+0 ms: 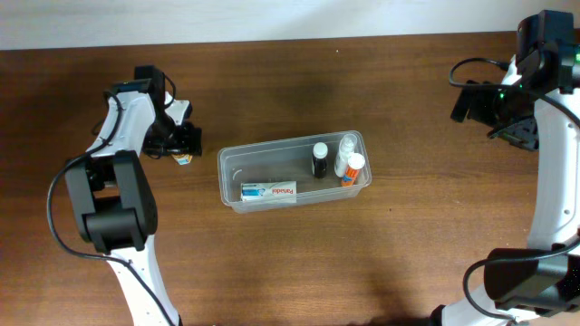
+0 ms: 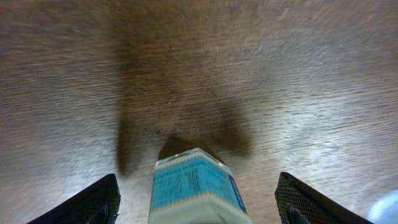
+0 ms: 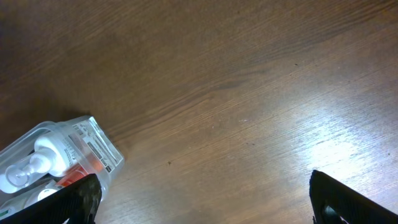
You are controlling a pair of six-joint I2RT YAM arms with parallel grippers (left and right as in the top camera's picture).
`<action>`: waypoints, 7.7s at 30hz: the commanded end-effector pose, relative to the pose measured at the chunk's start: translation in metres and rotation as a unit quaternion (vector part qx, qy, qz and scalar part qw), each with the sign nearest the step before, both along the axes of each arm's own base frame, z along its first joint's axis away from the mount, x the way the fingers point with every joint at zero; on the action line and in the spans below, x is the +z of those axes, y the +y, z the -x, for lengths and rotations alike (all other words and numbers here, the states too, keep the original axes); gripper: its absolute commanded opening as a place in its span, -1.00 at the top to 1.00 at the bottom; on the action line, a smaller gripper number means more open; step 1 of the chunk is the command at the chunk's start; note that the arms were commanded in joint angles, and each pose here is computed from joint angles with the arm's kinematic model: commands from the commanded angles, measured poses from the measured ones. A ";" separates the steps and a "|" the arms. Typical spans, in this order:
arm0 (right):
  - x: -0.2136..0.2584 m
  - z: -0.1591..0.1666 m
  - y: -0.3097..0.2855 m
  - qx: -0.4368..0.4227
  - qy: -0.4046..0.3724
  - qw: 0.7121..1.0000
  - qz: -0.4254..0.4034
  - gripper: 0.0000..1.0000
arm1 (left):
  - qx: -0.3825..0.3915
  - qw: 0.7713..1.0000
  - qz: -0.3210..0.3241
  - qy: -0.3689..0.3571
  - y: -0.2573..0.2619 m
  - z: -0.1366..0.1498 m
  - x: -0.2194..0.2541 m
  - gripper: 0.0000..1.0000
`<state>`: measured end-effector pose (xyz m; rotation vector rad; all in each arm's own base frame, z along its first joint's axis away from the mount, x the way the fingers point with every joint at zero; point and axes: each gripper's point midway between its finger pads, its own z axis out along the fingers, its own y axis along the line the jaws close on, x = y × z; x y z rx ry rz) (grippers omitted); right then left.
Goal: Pack container
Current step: 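Close the left gripper around the gold jar, then lift the gold jar and carry it right over the container, then lower the gold jar into the container beside the Panadol box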
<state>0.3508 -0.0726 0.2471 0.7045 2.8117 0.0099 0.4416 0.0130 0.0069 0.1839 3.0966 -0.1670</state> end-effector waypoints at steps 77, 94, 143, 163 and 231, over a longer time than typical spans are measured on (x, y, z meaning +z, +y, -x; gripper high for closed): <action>0.002 0.000 -0.002 -0.005 -0.003 1.000 0.004 -0.97 | -0.097 0.995 0.035 0.002 -0.070 0.012 0.151 0.36; 0.002 0.000 -0.002 -0.005 -0.003 1.000 0.004 -0.97 | -0.212 0.977 0.036 -0.007 -0.172 0.039 0.162 0.36; 0.002 0.000 -0.002 -0.005 -0.003 1.000 0.004 -0.97 | -0.304 0.952 -0.020 0.033 -0.210 0.062 0.050 0.37; 0.002 0.000 -0.002 -0.005 -0.003 1.000 0.004 -0.97 | -0.305 0.952 -0.015 -0.010 -0.218 0.045 0.027 0.38; 0.002 0.000 -0.002 -0.005 -0.003 1.000 0.004 -0.97 | -0.302 0.948 -0.008 -0.099 -0.236 0.003 0.058 0.06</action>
